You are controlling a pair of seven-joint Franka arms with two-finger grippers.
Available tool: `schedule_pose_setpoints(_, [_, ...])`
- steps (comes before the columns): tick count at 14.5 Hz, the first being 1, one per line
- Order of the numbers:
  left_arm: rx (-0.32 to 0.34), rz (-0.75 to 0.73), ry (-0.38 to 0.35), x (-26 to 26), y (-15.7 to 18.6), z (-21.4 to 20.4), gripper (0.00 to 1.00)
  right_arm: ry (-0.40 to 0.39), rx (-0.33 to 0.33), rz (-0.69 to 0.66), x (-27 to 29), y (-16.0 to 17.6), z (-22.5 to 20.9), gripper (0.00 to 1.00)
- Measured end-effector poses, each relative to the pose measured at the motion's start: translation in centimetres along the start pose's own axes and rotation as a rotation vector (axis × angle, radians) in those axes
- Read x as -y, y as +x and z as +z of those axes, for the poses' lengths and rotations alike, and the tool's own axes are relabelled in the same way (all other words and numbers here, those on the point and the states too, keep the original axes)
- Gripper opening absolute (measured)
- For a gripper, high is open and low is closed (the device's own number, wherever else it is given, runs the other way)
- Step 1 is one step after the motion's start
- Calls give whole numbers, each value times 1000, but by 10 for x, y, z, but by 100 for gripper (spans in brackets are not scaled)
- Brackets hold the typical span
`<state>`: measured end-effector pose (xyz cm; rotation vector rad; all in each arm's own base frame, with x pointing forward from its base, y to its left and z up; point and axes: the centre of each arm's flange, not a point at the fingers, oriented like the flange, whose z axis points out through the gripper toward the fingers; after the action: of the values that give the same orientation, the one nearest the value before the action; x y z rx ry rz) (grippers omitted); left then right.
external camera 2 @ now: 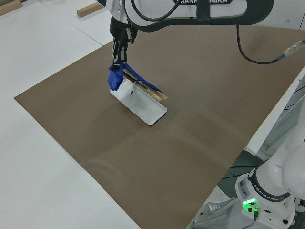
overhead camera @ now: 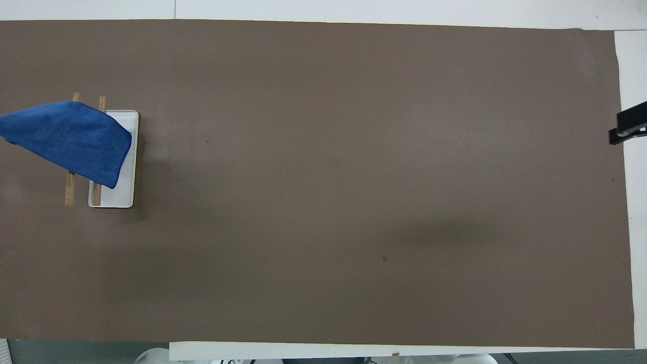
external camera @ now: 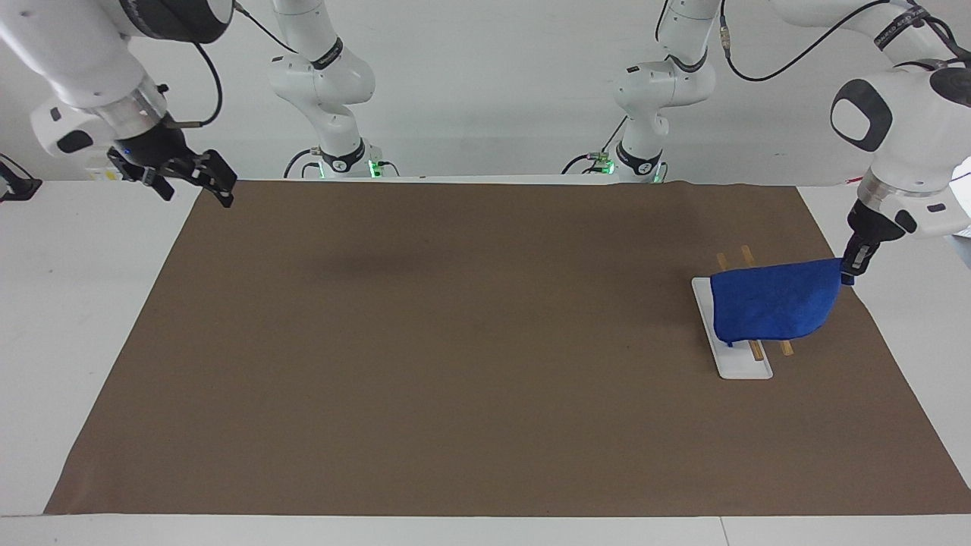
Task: Right arm passes towel to left arm to hang
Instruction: 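Carry the towel with the left gripper and drape it over the rack, then release the towel and withdraw the left gripper from the rack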
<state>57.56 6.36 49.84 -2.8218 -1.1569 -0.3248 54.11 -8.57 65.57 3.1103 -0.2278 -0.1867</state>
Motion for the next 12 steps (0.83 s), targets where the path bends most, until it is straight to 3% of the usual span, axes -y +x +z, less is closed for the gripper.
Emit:
schedule_pose_setpoints(4, [25,13,12,10,-21,27,2,0,31,-45,3,1,12,100])
schedule_pose_setpoints(8, [38,12,26,28,-19,33,3,-5,40,-78,9,-2,18,100])
schedule_pose_setpoints(12, [45,53,35,49,-13,37,13,-5,31,-83,6,-5,14,100])
